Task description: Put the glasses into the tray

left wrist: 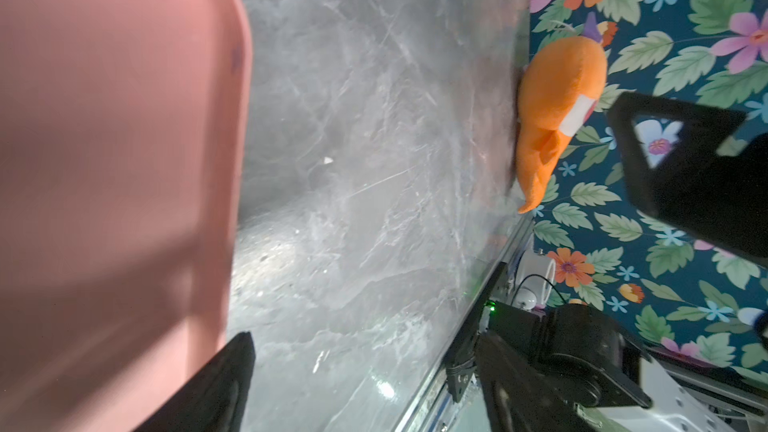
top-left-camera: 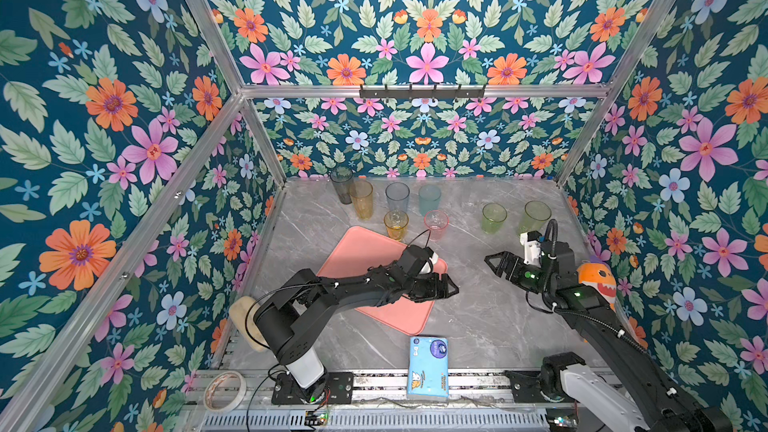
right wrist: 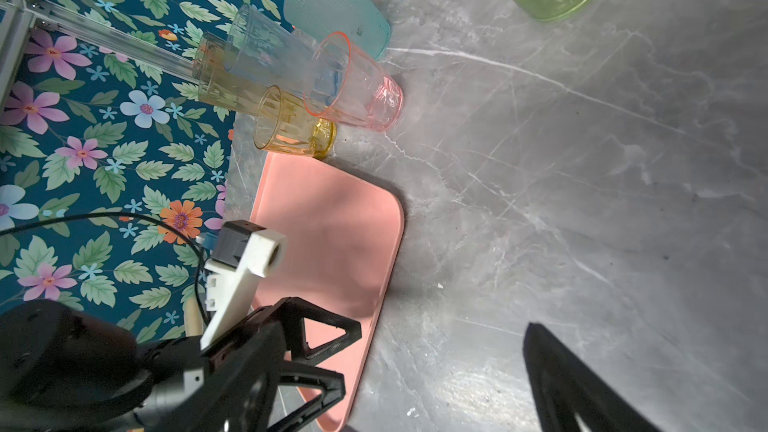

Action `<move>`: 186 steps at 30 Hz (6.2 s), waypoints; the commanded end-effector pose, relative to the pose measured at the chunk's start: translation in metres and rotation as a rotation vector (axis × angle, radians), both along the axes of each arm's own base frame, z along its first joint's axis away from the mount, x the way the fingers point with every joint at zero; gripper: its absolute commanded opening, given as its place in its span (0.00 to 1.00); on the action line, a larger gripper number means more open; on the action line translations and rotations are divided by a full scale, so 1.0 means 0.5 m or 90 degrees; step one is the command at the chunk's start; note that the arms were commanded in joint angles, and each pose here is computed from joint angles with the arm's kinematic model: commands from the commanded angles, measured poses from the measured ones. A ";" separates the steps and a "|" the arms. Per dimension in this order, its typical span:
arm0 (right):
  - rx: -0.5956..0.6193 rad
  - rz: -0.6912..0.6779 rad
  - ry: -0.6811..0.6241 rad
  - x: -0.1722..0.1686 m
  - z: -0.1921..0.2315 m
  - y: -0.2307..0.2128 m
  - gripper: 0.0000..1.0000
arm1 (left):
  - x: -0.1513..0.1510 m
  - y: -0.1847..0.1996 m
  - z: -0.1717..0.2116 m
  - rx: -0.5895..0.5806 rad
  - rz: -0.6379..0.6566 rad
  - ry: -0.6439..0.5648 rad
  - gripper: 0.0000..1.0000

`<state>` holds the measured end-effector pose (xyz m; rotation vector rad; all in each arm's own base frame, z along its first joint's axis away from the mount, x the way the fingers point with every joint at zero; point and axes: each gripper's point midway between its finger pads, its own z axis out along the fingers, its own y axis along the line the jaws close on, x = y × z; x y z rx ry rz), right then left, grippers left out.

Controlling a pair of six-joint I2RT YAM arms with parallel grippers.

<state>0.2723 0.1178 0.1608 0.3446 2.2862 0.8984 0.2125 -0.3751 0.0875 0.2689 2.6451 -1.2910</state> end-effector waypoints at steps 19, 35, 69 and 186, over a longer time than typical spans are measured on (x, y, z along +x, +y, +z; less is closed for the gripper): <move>-0.264 0.060 0.149 -0.033 -0.127 0.255 0.83 | 0.153 0.471 0.120 0.193 0.351 -0.190 0.90; -0.387 0.106 0.269 -0.060 -0.271 0.303 0.56 | 0.155 0.499 0.128 0.218 0.370 -0.214 0.90; -0.494 0.135 0.287 -0.059 -0.298 0.191 0.12 | 0.155 0.505 0.139 0.215 0.374 -0.229 0.90; -0.255 0.163 -0.160 0.164 -0.043 0.212 0.38 | 0.797 0.737 0.235 0.349 0.571 -0.243 0.75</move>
